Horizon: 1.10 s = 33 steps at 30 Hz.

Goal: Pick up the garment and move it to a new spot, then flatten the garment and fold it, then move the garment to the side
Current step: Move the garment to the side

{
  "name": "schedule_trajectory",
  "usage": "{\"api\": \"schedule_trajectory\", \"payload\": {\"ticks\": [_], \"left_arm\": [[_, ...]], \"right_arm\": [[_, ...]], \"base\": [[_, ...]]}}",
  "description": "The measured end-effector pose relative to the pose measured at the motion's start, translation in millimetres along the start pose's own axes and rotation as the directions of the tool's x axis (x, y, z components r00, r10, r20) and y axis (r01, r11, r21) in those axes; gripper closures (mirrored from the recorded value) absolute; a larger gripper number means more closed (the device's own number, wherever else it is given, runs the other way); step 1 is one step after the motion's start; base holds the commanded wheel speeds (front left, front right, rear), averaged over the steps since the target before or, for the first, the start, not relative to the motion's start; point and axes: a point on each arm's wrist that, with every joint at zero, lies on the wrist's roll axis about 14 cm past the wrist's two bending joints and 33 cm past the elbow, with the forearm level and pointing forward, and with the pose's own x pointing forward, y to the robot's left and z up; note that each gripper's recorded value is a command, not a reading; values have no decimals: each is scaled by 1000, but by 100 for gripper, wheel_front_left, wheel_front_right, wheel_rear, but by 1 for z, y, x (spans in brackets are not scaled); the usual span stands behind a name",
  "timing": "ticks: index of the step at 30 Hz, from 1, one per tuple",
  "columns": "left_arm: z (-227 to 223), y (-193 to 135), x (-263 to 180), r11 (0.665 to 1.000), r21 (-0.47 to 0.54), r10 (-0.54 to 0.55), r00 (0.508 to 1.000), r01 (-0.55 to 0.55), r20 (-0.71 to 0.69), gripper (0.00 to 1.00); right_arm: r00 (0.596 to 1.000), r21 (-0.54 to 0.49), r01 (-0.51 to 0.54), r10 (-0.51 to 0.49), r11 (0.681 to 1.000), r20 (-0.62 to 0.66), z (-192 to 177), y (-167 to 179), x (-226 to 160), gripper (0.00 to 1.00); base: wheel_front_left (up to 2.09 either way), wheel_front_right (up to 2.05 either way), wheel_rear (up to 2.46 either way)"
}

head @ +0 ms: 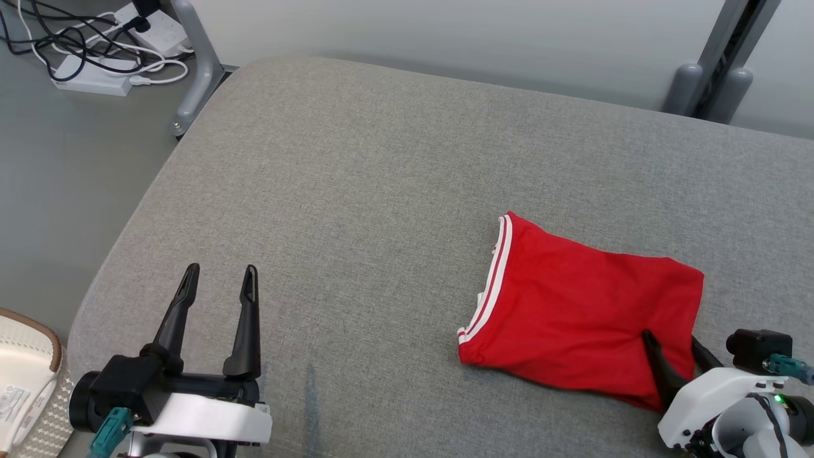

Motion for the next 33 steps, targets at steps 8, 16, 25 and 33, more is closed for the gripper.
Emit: {"api": "schedule_trajectory", "payload": {"ticks": [8,16,25,33], "left_arm": [[-1,2,5,1000,4,1,1000,-1,9,0],[0,-17,20,997,5,-71,997,71,24,0],[-9,-74,48,970,-20,-241,970,242,21,0],[-17,-147,67,902,-59,-426,904,427,26,0]], "right_arm": [[999,3,-23,23,1000,28,6,4,5,100],[990,-34,-25,30,999,138,31,-1,-11,100],[970,-51,102,-88,994,225,46,-46,-60,100],[938,-36,249,-231,968,260,48,-86,-113,100]], "base": [[0,0,0],[0,0,0],[0,0,0],[0,0,0]]}}
